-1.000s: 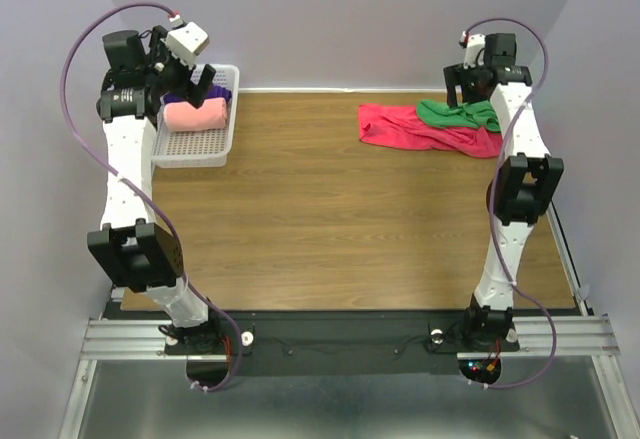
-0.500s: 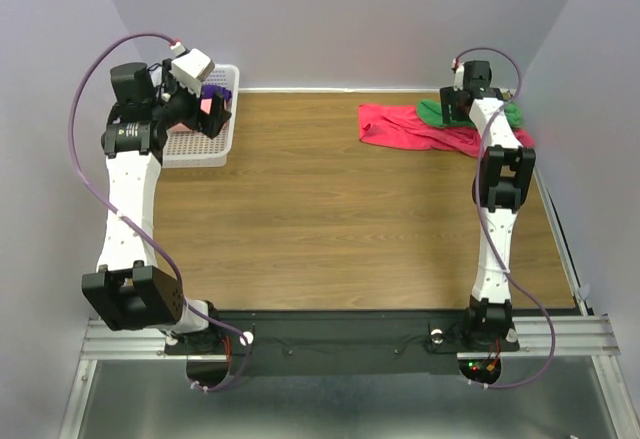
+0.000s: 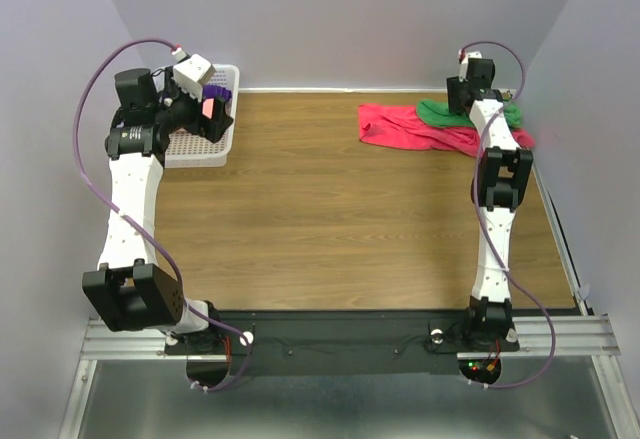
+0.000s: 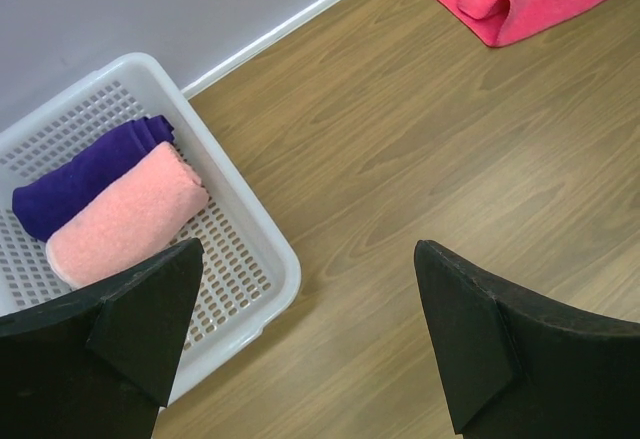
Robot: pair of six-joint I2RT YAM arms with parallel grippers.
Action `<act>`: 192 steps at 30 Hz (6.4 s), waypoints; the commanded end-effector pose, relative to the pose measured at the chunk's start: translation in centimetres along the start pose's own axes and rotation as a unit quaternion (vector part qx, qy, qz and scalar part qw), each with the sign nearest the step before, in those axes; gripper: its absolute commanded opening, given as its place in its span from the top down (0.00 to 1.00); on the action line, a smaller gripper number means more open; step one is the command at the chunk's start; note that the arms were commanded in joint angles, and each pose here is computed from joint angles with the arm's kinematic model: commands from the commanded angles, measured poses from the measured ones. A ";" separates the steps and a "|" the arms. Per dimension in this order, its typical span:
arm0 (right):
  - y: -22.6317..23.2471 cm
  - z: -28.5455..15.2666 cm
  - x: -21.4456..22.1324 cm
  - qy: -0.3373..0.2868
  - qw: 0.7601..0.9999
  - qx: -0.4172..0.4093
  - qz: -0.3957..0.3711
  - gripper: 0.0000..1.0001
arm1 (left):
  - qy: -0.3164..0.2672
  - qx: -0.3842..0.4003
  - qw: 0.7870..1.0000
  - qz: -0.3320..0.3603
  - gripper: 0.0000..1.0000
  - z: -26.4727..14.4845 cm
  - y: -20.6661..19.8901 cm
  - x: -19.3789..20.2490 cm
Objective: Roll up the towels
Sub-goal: Grab a towel with the right arm, then move the towel to the center of the board, then flatten the towel
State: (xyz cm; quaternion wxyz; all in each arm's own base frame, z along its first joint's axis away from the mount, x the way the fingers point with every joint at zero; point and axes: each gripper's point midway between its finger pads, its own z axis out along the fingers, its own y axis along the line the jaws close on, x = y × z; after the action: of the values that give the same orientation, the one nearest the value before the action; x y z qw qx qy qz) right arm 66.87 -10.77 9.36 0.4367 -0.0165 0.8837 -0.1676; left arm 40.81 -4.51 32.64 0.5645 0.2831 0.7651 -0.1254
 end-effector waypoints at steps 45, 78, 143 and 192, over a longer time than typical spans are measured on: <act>2.1 -46.0 -14.6 -0.249 0.883 -0.395 0.037 0.99 | 0.009 0.034 0.999 0.034 0.01 -6.8 -5.9 -1.3; 16.5 -42.4 11.8 0.015 0.866 -0.499 0.010 0.99 | 0.101 0.130 0.967 0.197 0.16 -7.7 -11.8 5.3; 30.1 -29.8 12.3 0.137 0.868 -0.475 -0.036 0.94 | 0.277 0.248 0.874 -0.313 0.38 13.7 -32.6 22.2; 20.5 -37.4 8.6 0.070 0.843 -0.533 -0.006 0.46 | 0.349 -0.038 0.935 0.053 1.00 -0.6 -9.4 19.5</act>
State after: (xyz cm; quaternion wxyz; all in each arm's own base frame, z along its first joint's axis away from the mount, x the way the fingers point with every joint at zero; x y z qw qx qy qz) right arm 31.29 21.13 13.29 0.2184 -0.2862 0.8713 0.3335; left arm 30.94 -8.62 13.54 0.2871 0.3225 0.9016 -0.0259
